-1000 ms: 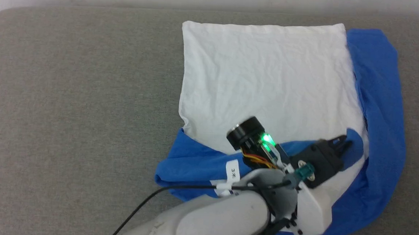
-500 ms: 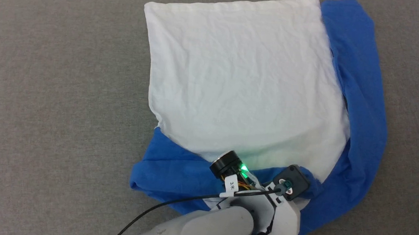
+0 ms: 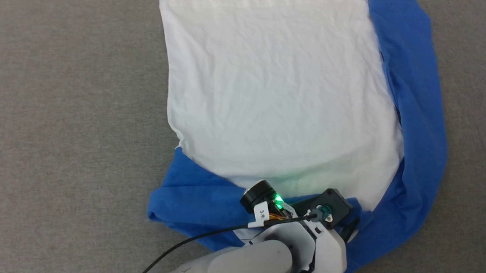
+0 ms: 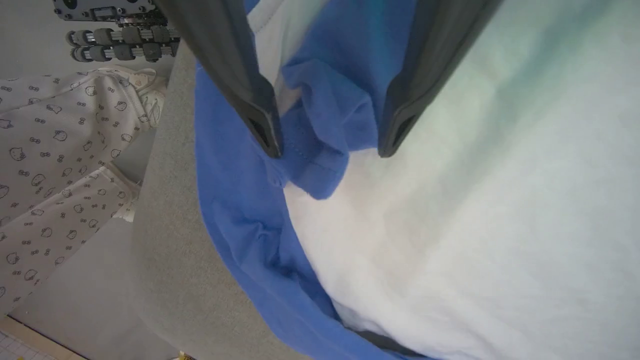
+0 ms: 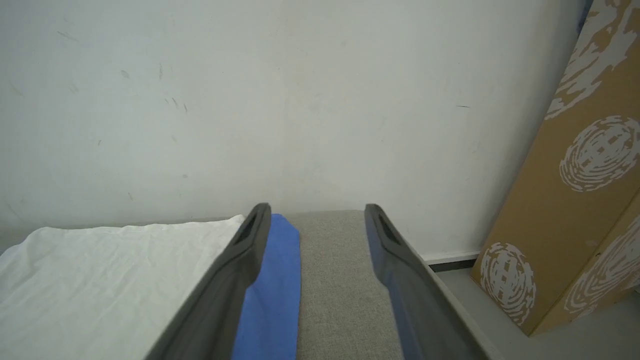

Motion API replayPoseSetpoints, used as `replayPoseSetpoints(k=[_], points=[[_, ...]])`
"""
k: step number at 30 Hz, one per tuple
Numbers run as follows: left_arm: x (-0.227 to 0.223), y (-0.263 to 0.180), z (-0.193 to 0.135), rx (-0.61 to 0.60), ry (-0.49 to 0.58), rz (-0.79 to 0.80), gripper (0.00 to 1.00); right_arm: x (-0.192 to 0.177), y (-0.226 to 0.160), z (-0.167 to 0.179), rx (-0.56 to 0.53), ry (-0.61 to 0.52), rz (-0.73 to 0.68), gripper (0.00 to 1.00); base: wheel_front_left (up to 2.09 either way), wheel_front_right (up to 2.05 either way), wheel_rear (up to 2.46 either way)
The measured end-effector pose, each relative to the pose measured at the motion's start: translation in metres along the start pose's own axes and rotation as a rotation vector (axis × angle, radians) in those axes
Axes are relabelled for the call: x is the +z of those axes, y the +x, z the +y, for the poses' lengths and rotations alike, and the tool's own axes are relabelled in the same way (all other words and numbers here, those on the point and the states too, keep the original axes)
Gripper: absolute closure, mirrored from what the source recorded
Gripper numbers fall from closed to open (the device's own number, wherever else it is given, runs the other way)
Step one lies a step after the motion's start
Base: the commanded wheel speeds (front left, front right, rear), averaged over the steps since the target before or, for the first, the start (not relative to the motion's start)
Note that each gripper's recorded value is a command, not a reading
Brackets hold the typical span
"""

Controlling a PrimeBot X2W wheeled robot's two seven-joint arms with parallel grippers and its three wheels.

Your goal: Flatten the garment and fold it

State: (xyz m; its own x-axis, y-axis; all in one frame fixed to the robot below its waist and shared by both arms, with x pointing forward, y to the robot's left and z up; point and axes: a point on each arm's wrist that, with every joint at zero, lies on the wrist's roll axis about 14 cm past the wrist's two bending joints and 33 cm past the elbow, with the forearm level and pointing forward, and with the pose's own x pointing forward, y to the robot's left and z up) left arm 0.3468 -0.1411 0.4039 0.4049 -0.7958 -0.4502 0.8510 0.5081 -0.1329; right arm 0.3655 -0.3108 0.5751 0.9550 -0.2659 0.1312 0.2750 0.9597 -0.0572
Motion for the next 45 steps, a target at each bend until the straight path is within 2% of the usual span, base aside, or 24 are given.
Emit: replayPoseSetpoints(k=[5,10,15,19,23,26,32,37,45], points=[[0.037,-0.011,-0.001,0.019,-0.061,-0.131,0.0,0.009,-0.001,0.005,0.017,0.014,-0.023,0.0,0.0,0.0,0.0],[0.101,-0.03,0.02,0.096,-0.101,-0.349,0.0,0.019,-0.003,0.015,0.044,0.026,-0.042,0.0,0.0,0.0,0.0],[0.156,-0.063,0.056,0.25,-0.129,-0.57,0.0,0.026,-0.005,0.028,0.076,0.046,-0.058,0.0,0.0,0.0,0.0],[0.173,-0.106,0.1,0.42,-0.104,-0.677,0.0,0.029,-0.007,0.037,0.102,0.062,-0.062,0.0,0.0,0.0,0.0],[0.162,-0.168,0.15,0.644,-0.102,-0.731,0.0,0.03,-0.009,0.048,0.129,0.079,-0.06,0.0,0.0,0.0,0.0],[0.15,-0.219,0.17,0.795,-0.112,-0.774,0.0,0.03,-0.011,0.054,0.146,0.086,-0.06,0.0,0.0,0.0,0.0],[0.116,-0.299,0.175,1.021,-0.142,-0.818,0.0,0.028,-0.012,0.064,0.174,0.101,-0.053,0.0,0.0,0.0,0.0],[0.09,-0.321,0.156,1.083,-0.06,-0.784,0.0,0.024,-0.01,0.074,0.198,0.114,-0.04,0.0,0.0,0.0,0.0],[0.06,-0.314,0.133,1.092,-0.062,-0.741,0.0,0.003,-0.011,0.086,0.228,0.135,0.025,0.0,0.0,0.0,0.0]])
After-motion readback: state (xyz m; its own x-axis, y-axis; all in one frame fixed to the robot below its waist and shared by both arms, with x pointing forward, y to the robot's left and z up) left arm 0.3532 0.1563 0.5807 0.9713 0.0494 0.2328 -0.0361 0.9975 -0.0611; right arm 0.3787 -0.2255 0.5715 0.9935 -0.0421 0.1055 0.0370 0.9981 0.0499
